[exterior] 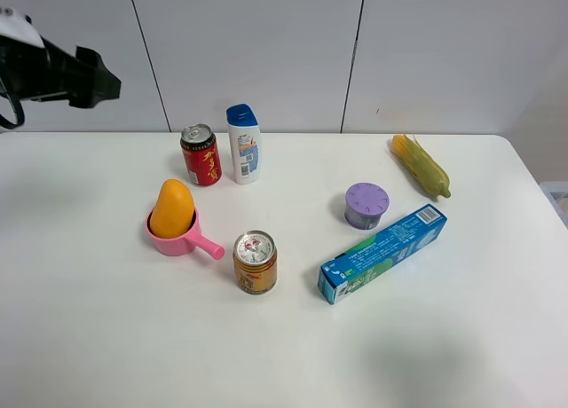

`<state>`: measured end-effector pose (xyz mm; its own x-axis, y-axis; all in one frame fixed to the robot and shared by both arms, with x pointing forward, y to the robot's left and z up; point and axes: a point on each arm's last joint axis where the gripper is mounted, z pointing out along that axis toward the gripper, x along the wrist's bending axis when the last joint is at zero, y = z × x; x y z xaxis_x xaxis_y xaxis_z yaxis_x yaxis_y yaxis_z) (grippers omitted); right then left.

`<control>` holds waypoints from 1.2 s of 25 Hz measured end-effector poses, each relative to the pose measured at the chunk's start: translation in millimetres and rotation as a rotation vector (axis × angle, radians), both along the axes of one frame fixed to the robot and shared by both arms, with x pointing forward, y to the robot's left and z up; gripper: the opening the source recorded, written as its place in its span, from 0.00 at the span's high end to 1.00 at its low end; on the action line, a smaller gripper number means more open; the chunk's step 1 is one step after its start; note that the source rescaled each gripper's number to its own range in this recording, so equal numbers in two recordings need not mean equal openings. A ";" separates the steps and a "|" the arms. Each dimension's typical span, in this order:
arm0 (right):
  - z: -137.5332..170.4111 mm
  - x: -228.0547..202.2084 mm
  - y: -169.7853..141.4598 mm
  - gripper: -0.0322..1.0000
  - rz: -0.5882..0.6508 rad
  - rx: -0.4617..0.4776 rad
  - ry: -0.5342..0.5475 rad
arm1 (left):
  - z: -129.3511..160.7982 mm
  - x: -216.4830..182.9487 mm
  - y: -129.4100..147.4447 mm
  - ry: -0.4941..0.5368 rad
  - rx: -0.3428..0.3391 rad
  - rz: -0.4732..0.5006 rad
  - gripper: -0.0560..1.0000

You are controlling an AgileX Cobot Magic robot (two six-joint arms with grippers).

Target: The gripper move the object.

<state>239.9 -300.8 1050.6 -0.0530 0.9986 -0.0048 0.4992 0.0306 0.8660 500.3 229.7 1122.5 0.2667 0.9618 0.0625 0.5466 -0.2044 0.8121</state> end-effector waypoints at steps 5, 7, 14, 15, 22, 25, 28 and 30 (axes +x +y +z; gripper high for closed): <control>0.0 0.0 0.0 0.00 0.000 0.000 0.000 | 9.9 6.3 46.5 -0.008 0.032 0.162 0.55; 0.0 0.0 0.0 0.00 0.000 0.000 0.000 | 11.7 -0.4 63.7 0.023 0.045 0.218 0.55; 0.0 0.0 0.0 0.00 0.000 0.000 0.000 | 40.7 -63.5 89.0 0.059 0.039 0.318 0.55; 0.0 0.0 0.0 0.00 0.000 0.000 0.000 | 44.2 -76.5 90.3 0.073 0.039 0.331 0.55; 0.0 0.0 0.0 0.00 0.000 0.000 0.000 | 61.4 -161.2 80.3 0.099 -0.055 0.352 0.55; 0.0 0.0 0.0 0.00 0.000 0.000 0.000 | 64.4 -182.8 74.6 0.080 -0.102 0.338 0.55; 0.0 0.0 0.0 0.00 0.000 0.000 0.000 | 68.6 -202.0 71.9 0.019 -0.111 0.328 0.55; 0.0 0.0 0.0 0.00 0.000 0.000 0.000 | 70.4 -216.3 70.3 -0.028 -0.108 0.320 0.55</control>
